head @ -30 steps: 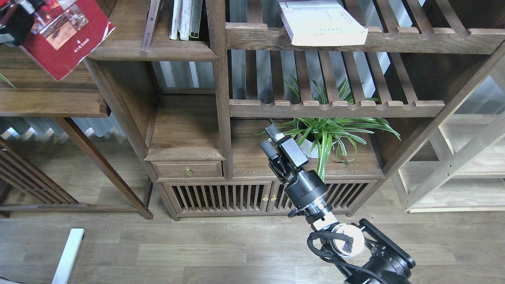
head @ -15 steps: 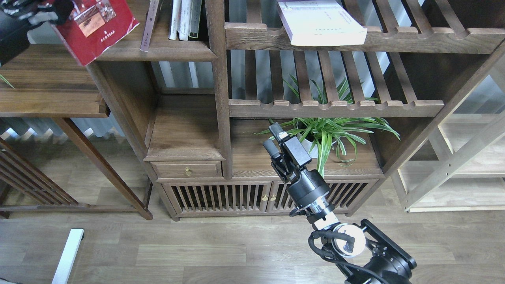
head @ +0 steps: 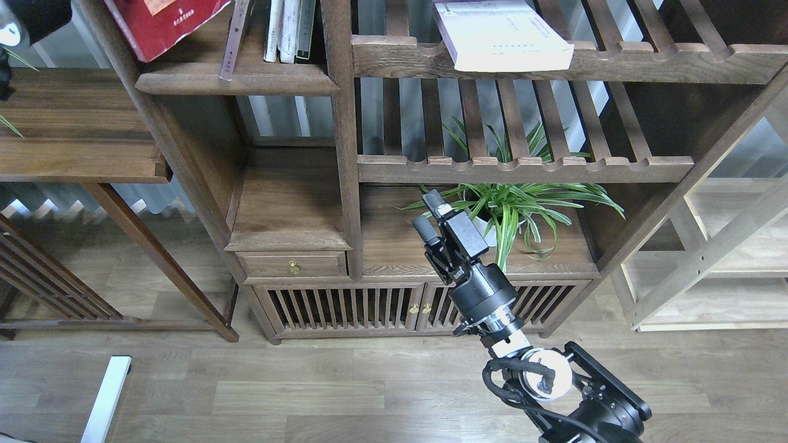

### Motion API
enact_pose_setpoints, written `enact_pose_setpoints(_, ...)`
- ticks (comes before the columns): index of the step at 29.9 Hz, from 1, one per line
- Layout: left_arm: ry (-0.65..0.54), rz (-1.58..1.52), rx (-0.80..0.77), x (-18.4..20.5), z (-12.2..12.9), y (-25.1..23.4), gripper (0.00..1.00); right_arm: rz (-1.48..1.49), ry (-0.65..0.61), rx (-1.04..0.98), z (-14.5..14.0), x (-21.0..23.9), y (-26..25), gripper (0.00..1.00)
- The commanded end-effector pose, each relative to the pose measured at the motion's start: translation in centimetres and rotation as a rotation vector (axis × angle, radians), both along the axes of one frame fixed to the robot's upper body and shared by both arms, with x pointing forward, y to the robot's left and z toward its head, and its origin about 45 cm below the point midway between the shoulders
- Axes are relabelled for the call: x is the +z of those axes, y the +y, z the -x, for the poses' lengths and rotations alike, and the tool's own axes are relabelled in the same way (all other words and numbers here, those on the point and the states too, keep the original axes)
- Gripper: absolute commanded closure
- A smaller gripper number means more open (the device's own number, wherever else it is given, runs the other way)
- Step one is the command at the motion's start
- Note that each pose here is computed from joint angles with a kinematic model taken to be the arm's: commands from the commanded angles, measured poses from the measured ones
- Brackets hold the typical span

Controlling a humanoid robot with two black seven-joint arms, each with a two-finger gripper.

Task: Organize books on shelf
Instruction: 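Insert the red book upright into the top shelf with the left gripper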

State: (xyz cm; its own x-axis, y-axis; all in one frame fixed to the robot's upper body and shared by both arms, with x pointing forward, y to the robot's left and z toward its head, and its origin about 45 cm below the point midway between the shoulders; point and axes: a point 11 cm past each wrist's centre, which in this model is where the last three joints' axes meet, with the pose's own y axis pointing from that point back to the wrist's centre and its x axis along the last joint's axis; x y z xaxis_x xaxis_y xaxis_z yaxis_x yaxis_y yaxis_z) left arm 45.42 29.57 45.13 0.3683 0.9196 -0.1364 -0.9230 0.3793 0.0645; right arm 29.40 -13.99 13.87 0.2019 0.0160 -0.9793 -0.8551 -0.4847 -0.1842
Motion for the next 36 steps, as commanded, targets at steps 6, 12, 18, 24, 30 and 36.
enact_pose_setpoints(6,0.043,0.013,0.022,-0.4,-2.2,-0.7,0.98,-0.007,0.002,-0.019,-0.2,0.0,-0.5,0.06)
enact_pose_setpoints(12,0.075,0.028,0.033,-0.6,-3.9,-1.5,0.98,-0.014,0.003,-0.035,-0.4,0.1,-0.9,0.06)
enact_pose_setpoints(18,0.102,0.047,0.04,-0.6,-5.3,-2.7,0.98,-0.019,0.008,-0.041,-0.4,0.1,-1.2,0.06)
enact_pose_setpoints(24,0.163,0.037,0.061,-2.3,-6.7,-3.4,0.98,-0.026,0.008,-0.054,-0.5,0.2,-1.5,0.06)
enact_pose_setpoints(30,0.208,0.05,0.035,-3.9,-7.2,-5.7,0.84,-0.015,0.019,-0.064,-0.3,-0.3,-2.3,0.06)
enact_pose_setpoints(36,0.214,0.058,0.011,-4.2,-7.2,-7.1,0.7,-0.012,0.019,-0.06,-0.3,-0.3,-2.2,0.06)
